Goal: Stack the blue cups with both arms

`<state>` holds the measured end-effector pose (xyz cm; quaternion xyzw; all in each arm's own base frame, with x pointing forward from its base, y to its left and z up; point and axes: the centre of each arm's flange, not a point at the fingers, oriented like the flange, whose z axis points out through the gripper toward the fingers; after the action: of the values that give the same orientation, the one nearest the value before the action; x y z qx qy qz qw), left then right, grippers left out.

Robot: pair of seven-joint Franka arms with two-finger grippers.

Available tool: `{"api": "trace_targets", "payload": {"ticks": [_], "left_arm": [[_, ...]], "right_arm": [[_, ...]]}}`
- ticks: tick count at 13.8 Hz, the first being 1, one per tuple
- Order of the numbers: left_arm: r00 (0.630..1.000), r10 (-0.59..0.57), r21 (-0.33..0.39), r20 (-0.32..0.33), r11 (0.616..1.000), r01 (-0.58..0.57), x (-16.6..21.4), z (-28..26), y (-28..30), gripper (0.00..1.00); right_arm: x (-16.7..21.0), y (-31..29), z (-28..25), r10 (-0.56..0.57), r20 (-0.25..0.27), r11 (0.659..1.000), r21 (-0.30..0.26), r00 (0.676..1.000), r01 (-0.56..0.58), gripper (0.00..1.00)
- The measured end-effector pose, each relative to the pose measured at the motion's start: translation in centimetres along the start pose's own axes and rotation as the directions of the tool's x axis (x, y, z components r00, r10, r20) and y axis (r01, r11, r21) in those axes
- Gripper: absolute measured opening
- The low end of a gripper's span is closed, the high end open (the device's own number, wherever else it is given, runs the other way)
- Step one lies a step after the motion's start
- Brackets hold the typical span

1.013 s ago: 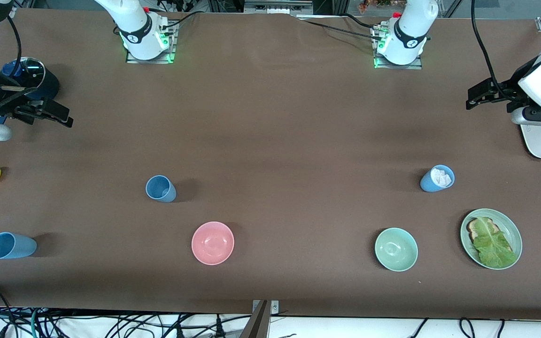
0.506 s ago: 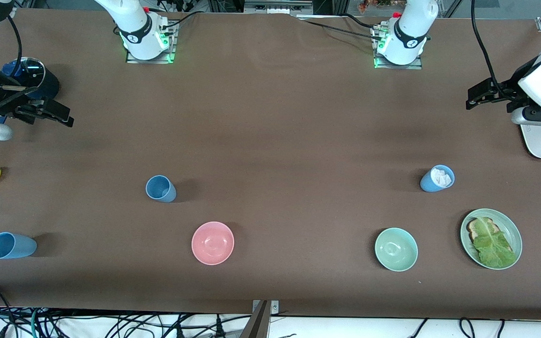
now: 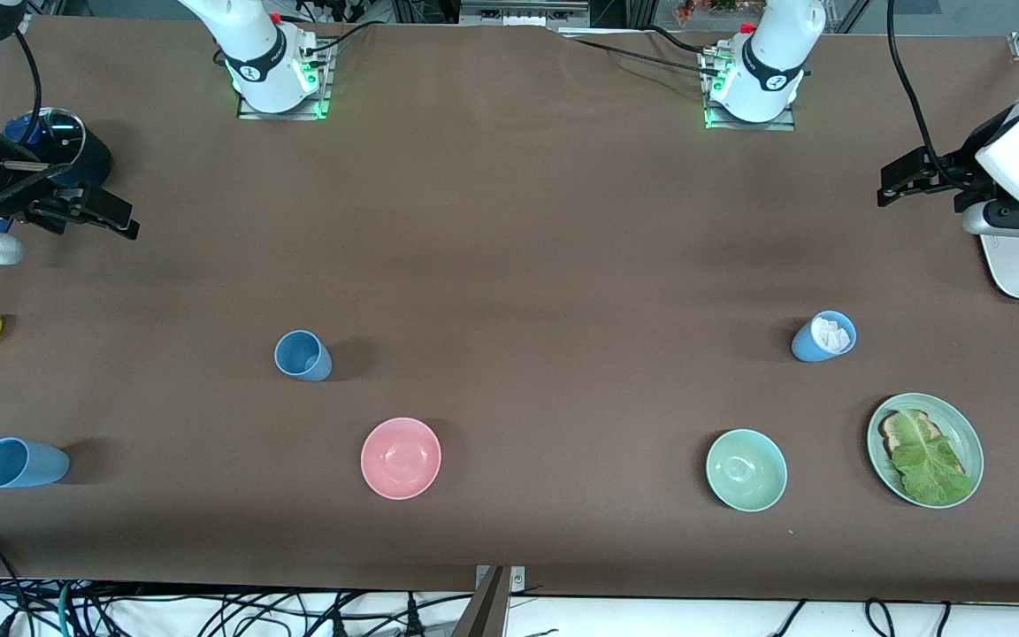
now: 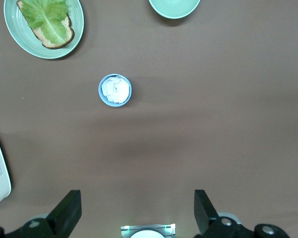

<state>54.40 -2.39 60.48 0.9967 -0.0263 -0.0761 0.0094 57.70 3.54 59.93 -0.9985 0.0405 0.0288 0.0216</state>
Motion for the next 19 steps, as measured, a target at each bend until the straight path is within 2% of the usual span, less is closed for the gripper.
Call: {"api": "trace_targets", "payload": {"ticks": [6, 11, 19], "left_arm": [[1.000, 0.000, 0.000, 0.000, 1.000, 0.000, 0.0, 0.0, 0.0, 1.00], [1.000, 0.000, 0.000, 0.000, 1.000, 0.000, 0.0, 0.0, 0.0, 1.00], [1.000, 0.002, 0.000, 0.000, 1.000, -0.002, 0.0, 0.0, 0.1, 1.00]], "right_arm": [[0.0, 0.0, -0.1, 0.000, -0.002, 1.000, -0.003, 1.000, 0.000, 1.00], [-0.2, -1.2, 0.0, -0.036, -0.013, 0.996, -0.080, 0.999, 0.035, 1.00], [-0.2, -1.4, -0.1, -0.038, -0.014, 0.996, -0.082, 0.999, 0.037, 1.00]]}}
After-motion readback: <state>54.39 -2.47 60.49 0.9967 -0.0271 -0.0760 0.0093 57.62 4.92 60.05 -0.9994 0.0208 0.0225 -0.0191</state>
